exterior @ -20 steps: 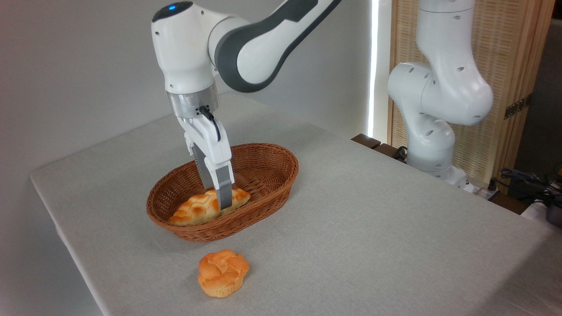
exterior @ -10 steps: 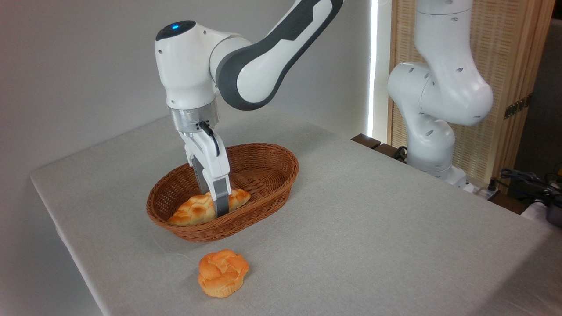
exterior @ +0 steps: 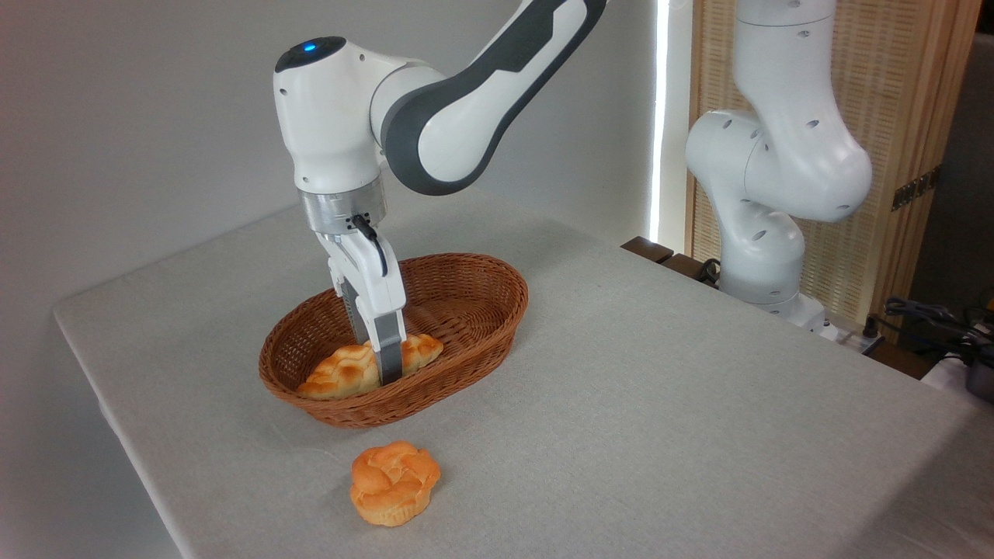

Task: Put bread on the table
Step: 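Close the gripper on the long bread roll, then lift the roll out of the basket and move it beside the round bun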

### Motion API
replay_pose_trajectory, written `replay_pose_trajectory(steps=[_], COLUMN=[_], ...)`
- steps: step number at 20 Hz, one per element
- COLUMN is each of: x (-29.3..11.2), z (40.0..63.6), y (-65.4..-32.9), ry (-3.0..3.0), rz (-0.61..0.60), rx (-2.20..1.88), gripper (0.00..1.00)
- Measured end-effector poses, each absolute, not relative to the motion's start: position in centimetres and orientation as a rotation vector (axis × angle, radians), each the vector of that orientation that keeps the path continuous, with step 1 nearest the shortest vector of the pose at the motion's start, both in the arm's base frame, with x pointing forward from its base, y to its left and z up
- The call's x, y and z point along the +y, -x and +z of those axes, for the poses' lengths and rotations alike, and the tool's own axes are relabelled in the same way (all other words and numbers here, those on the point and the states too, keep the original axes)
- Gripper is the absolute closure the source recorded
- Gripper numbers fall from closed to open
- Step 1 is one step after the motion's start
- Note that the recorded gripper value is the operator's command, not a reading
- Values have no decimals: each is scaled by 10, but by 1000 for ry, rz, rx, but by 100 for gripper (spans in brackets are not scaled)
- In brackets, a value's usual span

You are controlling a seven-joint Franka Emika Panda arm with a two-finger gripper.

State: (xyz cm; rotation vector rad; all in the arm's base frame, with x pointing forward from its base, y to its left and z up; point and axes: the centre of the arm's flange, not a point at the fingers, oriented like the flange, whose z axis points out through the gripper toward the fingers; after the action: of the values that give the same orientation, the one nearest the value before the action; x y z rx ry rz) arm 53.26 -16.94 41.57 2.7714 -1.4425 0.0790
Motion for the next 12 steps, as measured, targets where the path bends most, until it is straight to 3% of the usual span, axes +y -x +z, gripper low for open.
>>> replay_pose_trajectory(steps=[9,12], x=[-170,-166], z=[416,435], y=[-533,-530], ry=[-2772,-2778], rz=[81,45], rx=[-1444,-1436], gripper=[56,56])
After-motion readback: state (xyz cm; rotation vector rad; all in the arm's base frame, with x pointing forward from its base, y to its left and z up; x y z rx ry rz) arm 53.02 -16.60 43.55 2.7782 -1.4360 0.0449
